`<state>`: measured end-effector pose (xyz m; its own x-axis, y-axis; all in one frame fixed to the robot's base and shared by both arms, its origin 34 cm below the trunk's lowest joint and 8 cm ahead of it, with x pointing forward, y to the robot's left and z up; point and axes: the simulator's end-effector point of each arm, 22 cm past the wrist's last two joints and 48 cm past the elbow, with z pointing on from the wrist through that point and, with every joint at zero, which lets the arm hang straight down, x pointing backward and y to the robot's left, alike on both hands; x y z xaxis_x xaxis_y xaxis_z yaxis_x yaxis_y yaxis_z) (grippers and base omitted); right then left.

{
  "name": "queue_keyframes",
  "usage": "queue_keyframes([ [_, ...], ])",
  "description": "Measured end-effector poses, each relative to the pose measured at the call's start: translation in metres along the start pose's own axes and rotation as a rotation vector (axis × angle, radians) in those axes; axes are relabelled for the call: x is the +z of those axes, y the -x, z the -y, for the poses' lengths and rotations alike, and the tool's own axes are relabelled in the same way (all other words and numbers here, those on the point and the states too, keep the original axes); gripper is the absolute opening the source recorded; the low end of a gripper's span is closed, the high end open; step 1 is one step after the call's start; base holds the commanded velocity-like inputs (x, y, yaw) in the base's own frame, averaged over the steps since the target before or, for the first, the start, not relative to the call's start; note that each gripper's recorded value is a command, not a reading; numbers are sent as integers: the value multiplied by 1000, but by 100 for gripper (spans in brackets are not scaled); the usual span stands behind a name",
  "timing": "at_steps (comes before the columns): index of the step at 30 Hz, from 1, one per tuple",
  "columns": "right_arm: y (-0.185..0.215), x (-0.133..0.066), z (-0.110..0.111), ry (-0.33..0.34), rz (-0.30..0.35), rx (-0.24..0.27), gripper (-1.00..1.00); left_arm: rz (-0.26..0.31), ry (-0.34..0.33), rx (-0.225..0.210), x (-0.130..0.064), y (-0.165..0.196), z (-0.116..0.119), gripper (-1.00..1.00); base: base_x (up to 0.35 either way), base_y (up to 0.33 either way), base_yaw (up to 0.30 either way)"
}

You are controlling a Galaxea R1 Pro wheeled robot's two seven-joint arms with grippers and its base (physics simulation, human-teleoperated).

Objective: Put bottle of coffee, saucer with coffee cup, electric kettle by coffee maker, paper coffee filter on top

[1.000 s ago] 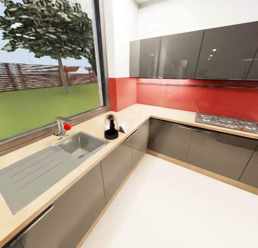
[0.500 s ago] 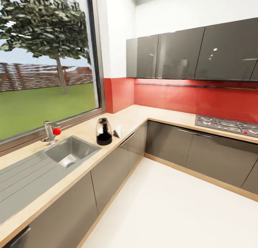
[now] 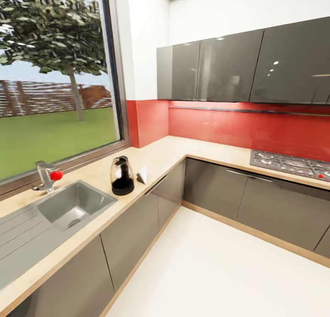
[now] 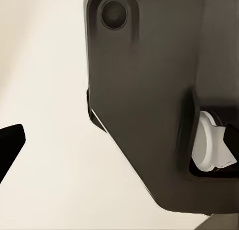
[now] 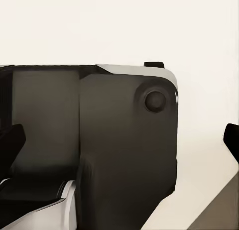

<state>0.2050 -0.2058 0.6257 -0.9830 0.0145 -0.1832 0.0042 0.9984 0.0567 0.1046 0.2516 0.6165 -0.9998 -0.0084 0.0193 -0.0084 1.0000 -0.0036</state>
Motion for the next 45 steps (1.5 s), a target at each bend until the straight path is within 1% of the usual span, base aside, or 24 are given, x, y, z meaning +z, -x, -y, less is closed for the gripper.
queue_keyframes([
  [12, 1, 0, -1, 1, 6, -9, 100, 0, 1, 0, 0, 0, -1, 100, 301, -196, 0],
  [33, 2, 0, -1, 1, 7, -10, 100, 0, 3, -2, 0, 0, -2, 100, 300, -199, 0],
  [45, 2, 0, 0, 1, 6, 1, 100, 1, 1, -3, 0, 0, -1, 100, 287, -209, 0],
])
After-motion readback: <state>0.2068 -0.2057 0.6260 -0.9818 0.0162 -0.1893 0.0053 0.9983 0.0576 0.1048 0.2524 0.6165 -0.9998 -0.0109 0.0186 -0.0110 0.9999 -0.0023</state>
